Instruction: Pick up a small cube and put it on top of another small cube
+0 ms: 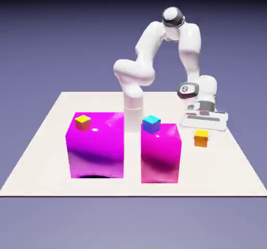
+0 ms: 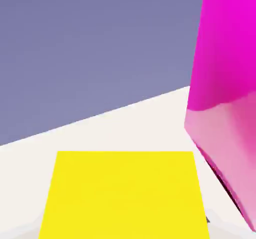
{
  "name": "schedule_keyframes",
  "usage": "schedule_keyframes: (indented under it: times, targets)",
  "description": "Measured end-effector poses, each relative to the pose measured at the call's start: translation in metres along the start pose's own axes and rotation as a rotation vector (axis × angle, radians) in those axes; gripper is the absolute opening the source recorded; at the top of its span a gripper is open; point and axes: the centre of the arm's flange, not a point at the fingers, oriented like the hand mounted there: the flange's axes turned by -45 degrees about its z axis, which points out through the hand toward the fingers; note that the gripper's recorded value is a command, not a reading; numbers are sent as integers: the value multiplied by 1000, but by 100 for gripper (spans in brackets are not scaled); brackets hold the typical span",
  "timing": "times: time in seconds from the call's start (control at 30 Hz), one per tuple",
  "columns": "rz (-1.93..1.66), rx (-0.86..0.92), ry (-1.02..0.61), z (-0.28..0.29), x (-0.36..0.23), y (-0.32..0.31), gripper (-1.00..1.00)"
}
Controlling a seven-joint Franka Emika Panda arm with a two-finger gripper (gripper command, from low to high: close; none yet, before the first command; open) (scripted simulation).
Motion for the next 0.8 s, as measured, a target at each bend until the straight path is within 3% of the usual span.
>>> schedule_keyframes:
  times: [0.37, 0.8]
  targets:
    - [309, -258, -2, -36, 108, 7, -100]
    - [670, -671, 47, -62, 224, 88, -100]
